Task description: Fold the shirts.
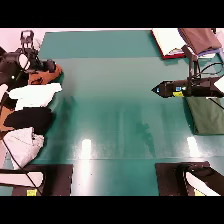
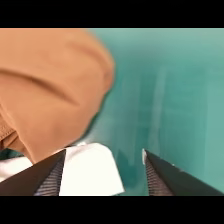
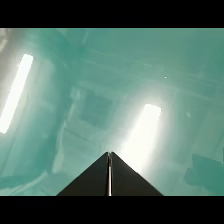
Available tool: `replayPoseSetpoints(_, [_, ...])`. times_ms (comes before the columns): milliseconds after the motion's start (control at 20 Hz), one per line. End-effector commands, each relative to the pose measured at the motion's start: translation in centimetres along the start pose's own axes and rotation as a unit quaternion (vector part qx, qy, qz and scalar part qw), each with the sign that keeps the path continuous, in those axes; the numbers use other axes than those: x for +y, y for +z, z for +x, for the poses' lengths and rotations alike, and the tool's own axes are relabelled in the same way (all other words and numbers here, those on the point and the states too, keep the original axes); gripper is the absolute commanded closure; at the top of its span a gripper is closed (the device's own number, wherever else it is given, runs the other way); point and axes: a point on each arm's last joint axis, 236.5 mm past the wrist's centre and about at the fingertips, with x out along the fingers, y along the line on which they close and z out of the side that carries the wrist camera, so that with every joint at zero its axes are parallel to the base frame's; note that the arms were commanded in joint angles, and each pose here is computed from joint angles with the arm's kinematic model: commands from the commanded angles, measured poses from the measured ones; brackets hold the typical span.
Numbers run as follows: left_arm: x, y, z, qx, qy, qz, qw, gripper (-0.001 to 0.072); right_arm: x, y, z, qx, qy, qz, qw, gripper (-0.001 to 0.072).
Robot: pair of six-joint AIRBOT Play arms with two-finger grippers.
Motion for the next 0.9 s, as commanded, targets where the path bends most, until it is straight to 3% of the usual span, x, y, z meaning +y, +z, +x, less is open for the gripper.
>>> replayPoseSetpoints(0, [2.4, -3.5, 5.1, 0.043, 0.014, -0.022, 0.999, 0.0128, 0.0, 0.0, 0.0, 0.001, 0.000, 0.000, 1.000, 0.0691])
replayPoseSetpoints(700, [3.9, -0.9, 6.9, -0.024, 0.047, 0.050, 0.997, 0.0130, 0.1, -0.1, 0.0, 0.002, 0.001, 0.000, 1.000, 0.0691])
replayPoseSetpoints(750, [3.8, -0.6, 7.1, -0.031, 0.044, 0.049, 0.997, 0.0163, 0.1, -0.1, 0.0, 0.003, 0.001, 0.000, 1.000, 0.0691])
replayPoseSetpoints(800, [3.7, -0.4, 7.3, -0.037, 0.043, 0.047, 0.997, 0.0270, 0.1, -0.2, 0.0, 0.004, 0.001, 0.000, 1.000, 0.0691])
replayPoseSetpoints(850, [3.7, -0.5, 7.6, -0.038, 0.042, 0.047, 0.997, 0.0320, 0.1, -0.2, 0.0, 0.005, 0.001, 0.000, 1.000, 0.0691])
